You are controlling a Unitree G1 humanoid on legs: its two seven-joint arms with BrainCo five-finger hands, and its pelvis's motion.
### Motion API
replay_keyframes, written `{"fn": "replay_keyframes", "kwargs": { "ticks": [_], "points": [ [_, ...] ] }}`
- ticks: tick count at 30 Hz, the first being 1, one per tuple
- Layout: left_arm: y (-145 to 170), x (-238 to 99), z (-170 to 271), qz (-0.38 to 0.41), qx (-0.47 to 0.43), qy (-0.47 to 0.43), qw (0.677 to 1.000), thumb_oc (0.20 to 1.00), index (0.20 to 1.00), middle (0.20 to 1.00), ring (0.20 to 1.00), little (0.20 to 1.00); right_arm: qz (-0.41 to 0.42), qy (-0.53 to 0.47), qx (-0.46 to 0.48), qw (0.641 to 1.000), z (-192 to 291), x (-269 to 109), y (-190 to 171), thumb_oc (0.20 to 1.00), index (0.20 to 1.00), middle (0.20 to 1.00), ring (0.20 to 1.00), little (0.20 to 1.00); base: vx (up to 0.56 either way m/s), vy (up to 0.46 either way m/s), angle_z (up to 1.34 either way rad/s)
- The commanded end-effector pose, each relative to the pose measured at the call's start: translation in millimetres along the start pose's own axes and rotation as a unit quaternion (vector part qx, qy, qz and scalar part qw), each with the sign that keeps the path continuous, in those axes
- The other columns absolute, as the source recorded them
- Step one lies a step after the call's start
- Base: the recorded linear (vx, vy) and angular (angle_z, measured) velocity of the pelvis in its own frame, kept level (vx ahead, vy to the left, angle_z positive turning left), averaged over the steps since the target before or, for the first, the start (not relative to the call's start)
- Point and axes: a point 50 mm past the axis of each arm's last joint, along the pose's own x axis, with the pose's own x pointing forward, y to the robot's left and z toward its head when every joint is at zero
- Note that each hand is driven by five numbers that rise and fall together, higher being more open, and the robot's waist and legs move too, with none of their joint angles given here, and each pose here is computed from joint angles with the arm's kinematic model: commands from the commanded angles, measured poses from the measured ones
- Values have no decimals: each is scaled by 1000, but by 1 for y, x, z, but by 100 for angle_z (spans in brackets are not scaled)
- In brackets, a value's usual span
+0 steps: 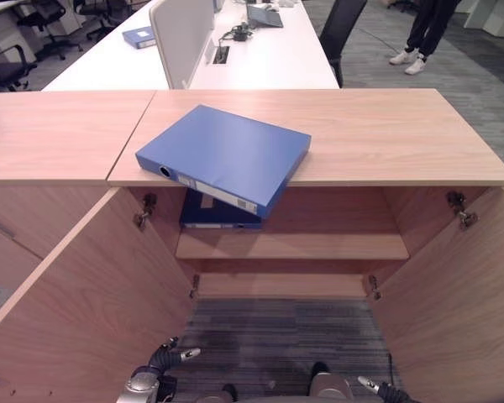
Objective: Put the empty folder in the office cabinet
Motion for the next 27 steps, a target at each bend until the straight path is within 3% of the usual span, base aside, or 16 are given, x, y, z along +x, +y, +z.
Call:
{"fn": "replay_keyframes", "kwargs": {
  "ticks": [1,9,13,17,19,22,23,25,26,27],
  "points": [
    [-3,6,35,-3,-8,-65,998,1000,1000,1000,1000,1000,-3,-39,-24,999,25,2,-5,1000,1000,1000,1000,1000,-2,-121,-14],
    [-1,4,45,7,18,-91,996,1000,1000,1000,1000,1000,3,-44,-40,998,28,1,-4,1000,1000,1000,1000,1000,16,-93,-5],
    [8,-1,75,25,49,-156,986,1000,1000,1000,1000,1000,-7,-40,-38,998,24,1,-11,1000,1000,1000,1000,1000,-3,-75,2],
    [34,-23,112,93,83,-251,960,1000,1000,1000,1000,1000,-19,-42,-25,999,21,0,-16,1000,1000,1000,1000,1000,3,-80,9],
    [52,-41,131,157,120,-305,932,1000,1000,1000,1000,1000,-23,-39,-17,999,16,-1,-16,1000,1000,1000,1000,1000,16,-92,19],
    [71,-72,158,285,181,-386,858,1000,1000,1000,1000,1000,-32,-36,-27,998,8,-2,-12,1000,1000,1000,1000,1000,31,-91,23],
    [71,-72,158,285,181,-386,859,1000,1000,1000,1000,1000,-32,-36,-27,998,7,-2,-12,1000,1000,1000,1000,1000,27,-60,5],
    [83,-88,173,374,215,-414,802,1000,1000,1000,1000,1000,-29,-36,-36,998,3,-2,-7,1000,1000,1000,1000,1000,22,-50,0],
    [83,-88,173,375,216,-414,801,1000,1000,1000,1000,1000,-29,-36,-36,998,3,-2,-7,1000,1000,1000,1000,1000,11,-40,1],
    [89,-99,183,411,241,-432,766,1000,1000,1000,1000,1000,-25,-34,-38,998,1,-2,-4,1000,1000,1000,1000,1000,10,-39,0]
  ]
}}
